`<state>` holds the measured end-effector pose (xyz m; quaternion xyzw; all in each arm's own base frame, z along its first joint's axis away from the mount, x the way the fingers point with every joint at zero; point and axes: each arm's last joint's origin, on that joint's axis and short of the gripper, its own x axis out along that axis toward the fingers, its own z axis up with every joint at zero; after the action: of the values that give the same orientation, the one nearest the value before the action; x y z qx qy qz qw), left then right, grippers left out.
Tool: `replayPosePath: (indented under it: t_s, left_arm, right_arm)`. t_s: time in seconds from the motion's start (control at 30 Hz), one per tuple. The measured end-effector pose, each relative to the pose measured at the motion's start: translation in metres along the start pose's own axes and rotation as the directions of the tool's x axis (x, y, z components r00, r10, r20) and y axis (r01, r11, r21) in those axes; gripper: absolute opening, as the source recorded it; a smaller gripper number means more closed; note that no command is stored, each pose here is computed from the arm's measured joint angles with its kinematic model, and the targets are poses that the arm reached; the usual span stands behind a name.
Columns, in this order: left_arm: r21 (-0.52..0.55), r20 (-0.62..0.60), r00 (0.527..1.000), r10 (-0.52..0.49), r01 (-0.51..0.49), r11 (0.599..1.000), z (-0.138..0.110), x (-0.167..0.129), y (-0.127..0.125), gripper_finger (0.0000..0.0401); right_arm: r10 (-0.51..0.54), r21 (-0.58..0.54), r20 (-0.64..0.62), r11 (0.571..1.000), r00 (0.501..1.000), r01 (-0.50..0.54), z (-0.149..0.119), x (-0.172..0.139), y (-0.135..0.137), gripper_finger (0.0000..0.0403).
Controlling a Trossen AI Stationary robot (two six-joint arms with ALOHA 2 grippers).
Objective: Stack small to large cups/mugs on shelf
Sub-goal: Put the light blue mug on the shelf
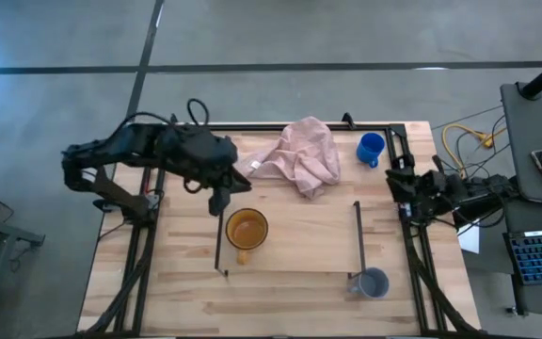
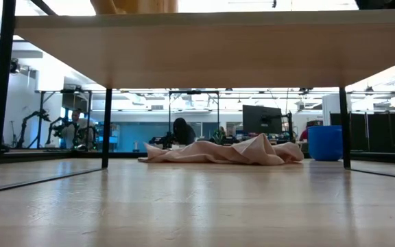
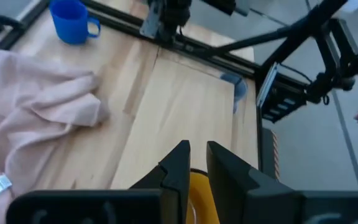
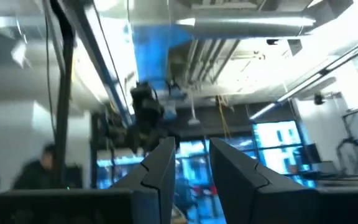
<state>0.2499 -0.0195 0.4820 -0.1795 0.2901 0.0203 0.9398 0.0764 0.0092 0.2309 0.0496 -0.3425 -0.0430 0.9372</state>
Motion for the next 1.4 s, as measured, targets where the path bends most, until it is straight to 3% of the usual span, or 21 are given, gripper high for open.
replayPosePath:
  t_s: [0.1,0.2,0.3,0.43,0.57,0.67,0.77,0.87,0.93,1.07,1.17,1.27,1.33,1.4]
  left_arm:
    - [0.025,0.036,0.999,-0.008,0.007,1.0,-0.001,-0.009,-0.001,0.0039]
    - [0.028,0.078,0.997,-0.024,0.022,0.999,0.0,-0.016,-0.002,0.0039]
    - [0.045,0.112,0.994,0.005,-0.01,0.999,0.0,-0.02,0.0,0.0039]
    - [0.051,0.116,0.993,0.018,-0.025,0.998,0.0,-0.02,0.0,0.0039]
    - [0.101,0.112,0.994,0.019,-0.03,0.994,0.0,-0.021,0.0,0.0039]
    - [0.102,0.092,0.995,0.027,-0.036,0.994,-0.003,-0.024,0.002,0.0039]
    - [0.094,0.066,0.997,0.038,-0.044,0.995,-0.009,-0.033,0.004,0.0039]
    - [0.071,0.044,0.998,0.046,-0.049,0.996,-0.014,-0.043,0.006,0.0039]
    - [0.056,0.049,0.998,0.044,-0.047,0.997,-0.017,-0.052,0.007,0.0039]
    - [0.043,0.085,0.996,0.029,-0.032,0.999,-0.019,-0.068,0.008,0.0039]
    - [0.04,0.103,0.994,0.021,-0.025,0.999,-0.021,-0.076,0.009,0.0039]
    - [0.039,0.114,0.993,0.015,-0.02,0.999,-0.022,-0.081,0.01,0.0039]
    - [0.04,0.116,0.993,0.012,-0.017,0.999,-0.022,-0.082,0.009,0.0039]
    - [0.042,0.115,0.993,0.009,-0.014,0.999,-0.023,-0.083,0.009,0.0039]
  right_arm:
    - [-0.03,0.254,0.077,0.967,0.997,0.01,0.008,0.0,-0.001,0.0093]
    - [-0.037,0.399,0.166,0.916,0.985,-0.032,0.018,0.0,-0.002,0.0093]
    - [0.064,0.394,0.178,0.91,0.982,-0.13,0.037,0.014,0.003,0.0093]
    - [0.15,0.345,-0.04,0.93,0.988,-0.128,0.058,0.064,0.018,0.0093]
    - [0.102,0.158,-0.187,0.985,0.977,-0.073,0.073,0.124,0.033,0.0093]
    - [0.089,0.012,-0.31,0.996,0.946,-0.09,0.08,0.156,0.041,0.0093]
    - [0.096,0.098,-0.385,0.993,0.918,-0.063,0.086,0.186,0.05,0.0093]
    - [0.081,0.266,-0.435,0.963,0.897,0.042,0.089,0.212,0.057,0.0093]
    - [0.04,0.288,-0.456,0.952,0.889,0.105,0.093,0.228,0.06,0.0093]
    - [-0.079,0.126,-0.428,0.981,0.9,0.146,0.104,0.258,0.064,0.0093]
    - [-0.131,-0.068,-0.456,0.991,0.881,0.112,0.107,0.272,0.066,0.0093]
    - [-0.178,-0.225,-0.572,0.973,0.801,0.056,0.104,0.275,0.066,0.0093]
    - [-0.31,-0.304,-0.622,0.942,0.719,0.143,0.103,0.273,0.063,0.0093]
    - [-0.4,-0.302,-0.663,0.917,0.633,0.262,0.105,0.269,0.059,0.0093]
